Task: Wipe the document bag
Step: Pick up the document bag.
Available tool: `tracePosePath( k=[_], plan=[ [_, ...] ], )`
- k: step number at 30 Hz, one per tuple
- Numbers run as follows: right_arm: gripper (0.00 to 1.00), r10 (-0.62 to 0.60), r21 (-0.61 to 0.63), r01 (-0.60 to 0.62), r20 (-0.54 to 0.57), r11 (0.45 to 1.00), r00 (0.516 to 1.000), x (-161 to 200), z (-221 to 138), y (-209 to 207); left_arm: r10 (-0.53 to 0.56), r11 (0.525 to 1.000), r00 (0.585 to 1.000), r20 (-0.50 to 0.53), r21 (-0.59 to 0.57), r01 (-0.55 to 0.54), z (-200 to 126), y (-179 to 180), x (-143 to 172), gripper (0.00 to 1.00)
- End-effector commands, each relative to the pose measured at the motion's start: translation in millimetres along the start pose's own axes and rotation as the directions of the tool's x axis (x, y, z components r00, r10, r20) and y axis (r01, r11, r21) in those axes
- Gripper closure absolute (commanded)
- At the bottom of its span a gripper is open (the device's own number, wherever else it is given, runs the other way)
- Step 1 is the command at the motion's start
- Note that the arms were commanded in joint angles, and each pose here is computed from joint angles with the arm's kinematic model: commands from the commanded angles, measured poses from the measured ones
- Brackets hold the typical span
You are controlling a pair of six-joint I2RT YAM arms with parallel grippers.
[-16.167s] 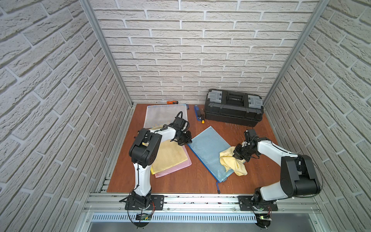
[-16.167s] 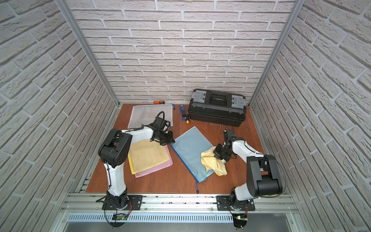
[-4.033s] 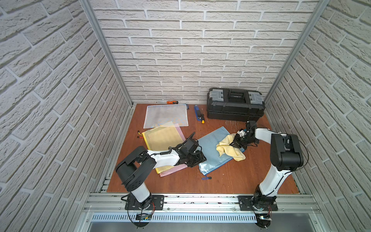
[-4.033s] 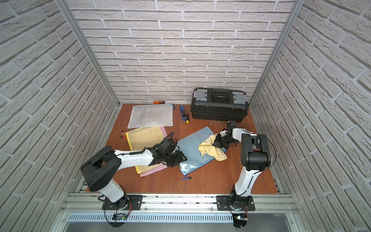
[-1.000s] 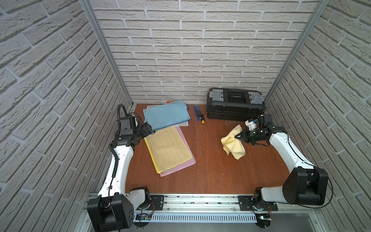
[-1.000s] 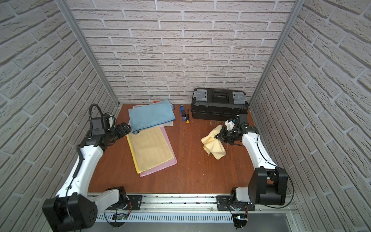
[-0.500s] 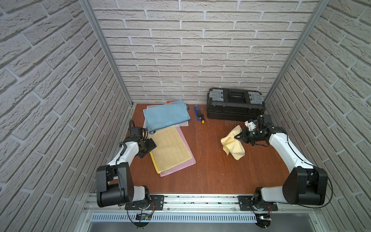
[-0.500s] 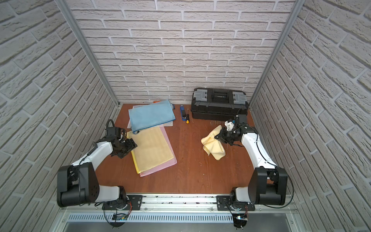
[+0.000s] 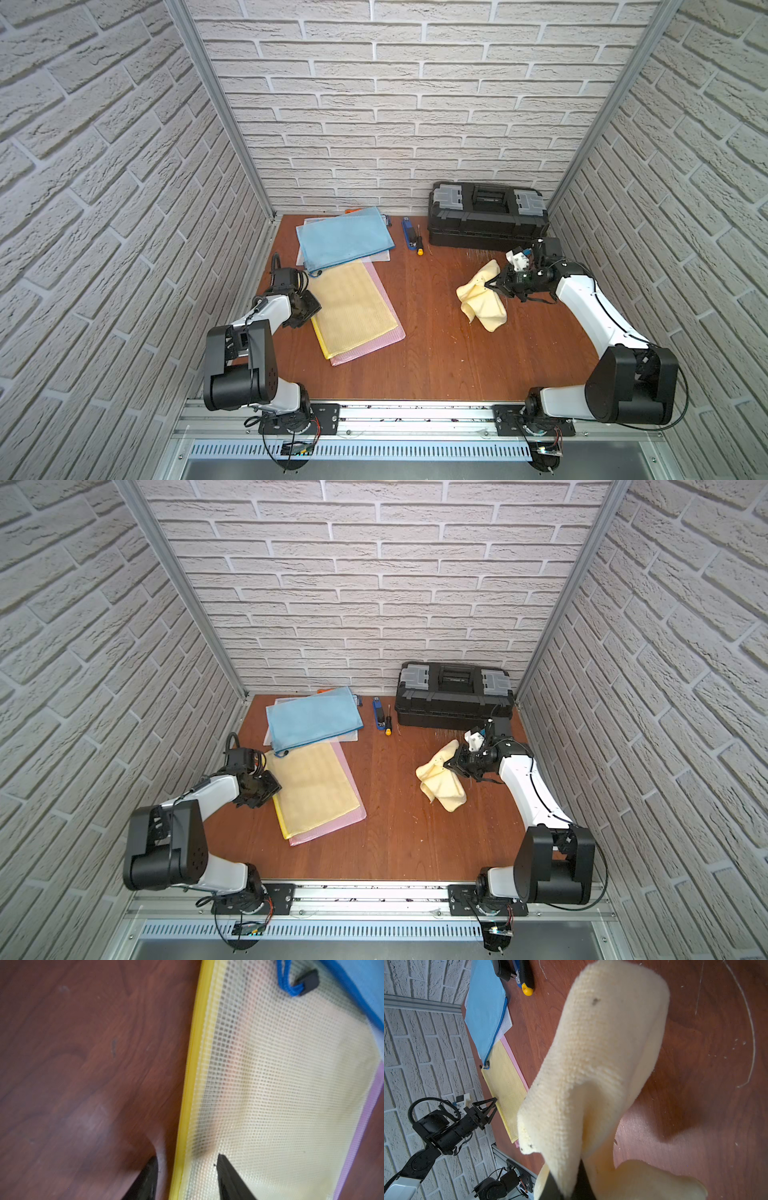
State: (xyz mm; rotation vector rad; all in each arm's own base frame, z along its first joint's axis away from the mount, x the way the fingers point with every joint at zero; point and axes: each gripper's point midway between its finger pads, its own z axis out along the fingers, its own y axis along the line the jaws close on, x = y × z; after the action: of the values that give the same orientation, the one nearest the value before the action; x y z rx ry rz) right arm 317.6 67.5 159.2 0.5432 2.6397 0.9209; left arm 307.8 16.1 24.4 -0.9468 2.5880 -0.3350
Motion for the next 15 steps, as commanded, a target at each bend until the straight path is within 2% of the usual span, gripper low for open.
tracePosePath(
  k=[1,4,7,11,15],
  plan=[
    [0.98,-0.032,-0.015,0.033,0.02,0.999,0.999,-4.2,-4.4,8.8,-0.041,0.999,0.999,0.012,0.02,0.041,12.6,2.1,-0.3,0.64],
    [0.98,-0.036,-0.007,0.036,0.02,0.999,0.999,-4.2,-6.2,8.4,-0.048,0.999,0.999,0.019,0.022,0.048,13.3,3.7,0.7,0.8],
    [0.98,-0.038,-0.001,0.038,0.023,0.999,0.999,-3.7,-7.3,8.0,-0.038,0.999,0.999,0.027,0.0,0.038,8.5,6.1,-0.9,1.0],
    [0.98,-0.032,-0.005,0.033,0.018,0.999,0.999,-3.1,-5.2,8.0,-0.02,1.0,0.999,0.05,-0.009,0.021,-8.7,3.3,-6.4,1.0],
    [0.98,-0.03,-0.009,0.03,0.016,1.0,0.999,-2.8,-2.8,8.8,0.015,1.0,0.995,0.099,-0.025,-0.013,-43.9,-3.5,-14.1,1.0]
  ],
)
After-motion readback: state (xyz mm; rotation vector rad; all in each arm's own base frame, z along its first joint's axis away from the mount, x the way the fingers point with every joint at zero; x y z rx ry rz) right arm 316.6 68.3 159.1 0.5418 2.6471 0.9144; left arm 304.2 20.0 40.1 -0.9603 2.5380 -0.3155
